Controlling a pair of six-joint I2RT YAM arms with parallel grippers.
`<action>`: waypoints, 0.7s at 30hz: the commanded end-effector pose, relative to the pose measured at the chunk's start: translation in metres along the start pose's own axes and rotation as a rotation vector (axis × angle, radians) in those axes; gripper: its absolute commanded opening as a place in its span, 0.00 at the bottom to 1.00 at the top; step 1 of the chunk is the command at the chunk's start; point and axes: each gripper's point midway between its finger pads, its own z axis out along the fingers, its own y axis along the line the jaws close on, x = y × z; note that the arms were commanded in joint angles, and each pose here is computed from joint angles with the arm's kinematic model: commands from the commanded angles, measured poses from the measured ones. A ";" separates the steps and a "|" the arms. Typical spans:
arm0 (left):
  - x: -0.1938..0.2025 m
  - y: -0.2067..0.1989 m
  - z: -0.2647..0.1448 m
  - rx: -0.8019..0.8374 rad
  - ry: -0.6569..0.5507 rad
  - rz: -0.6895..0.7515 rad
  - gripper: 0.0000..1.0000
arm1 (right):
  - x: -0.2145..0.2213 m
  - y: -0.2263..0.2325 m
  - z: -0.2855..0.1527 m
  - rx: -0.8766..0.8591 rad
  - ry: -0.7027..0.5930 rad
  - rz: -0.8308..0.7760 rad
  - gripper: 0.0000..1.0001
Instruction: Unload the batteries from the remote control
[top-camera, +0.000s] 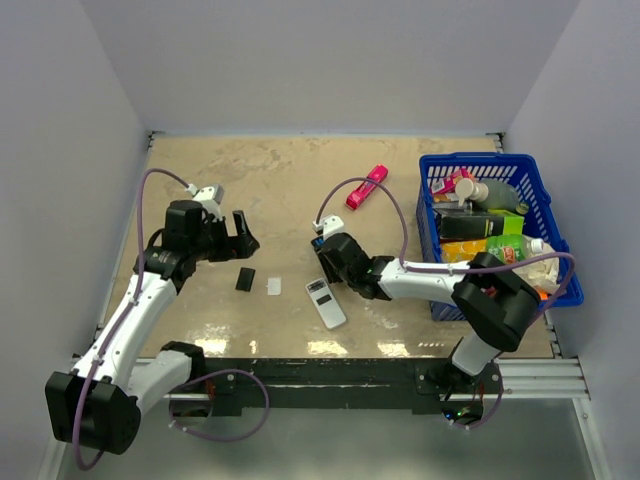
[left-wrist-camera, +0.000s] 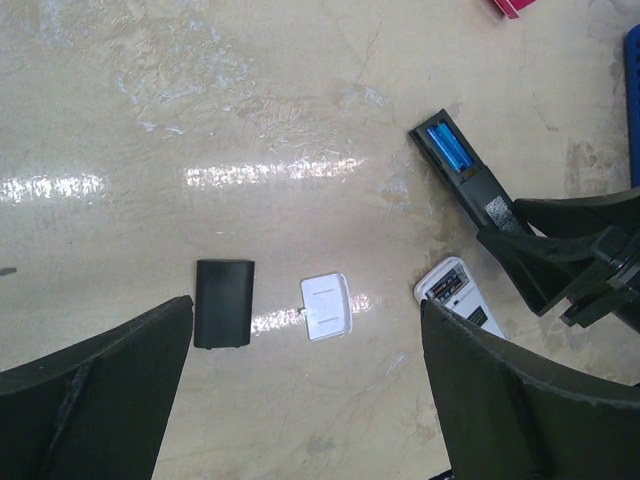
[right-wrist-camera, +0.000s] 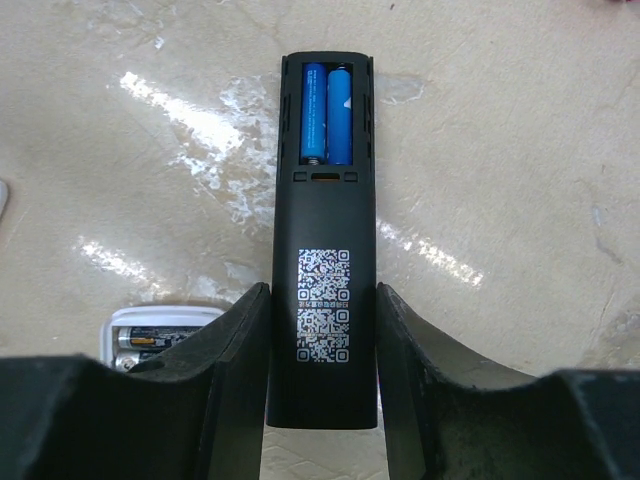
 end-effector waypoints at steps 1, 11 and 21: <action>-0.006 0.000 -0.001 -0.004 -0.029 0.004 0.99 | -0.002 -0.014 0.004 0.063 -0.030 0.018 0.21; -0.006 0.003 0.001 -0.020 -0.028 0.000 0.99 | 0.001 -0.014 0.006 0.052 -0.012 0.012 0.34; -0.008 0.012 -0.001 -0.075 -0.040 -0.016 0.99 | -0.016 -0.014 -0.008 0.037 -0.041 0.057 0.48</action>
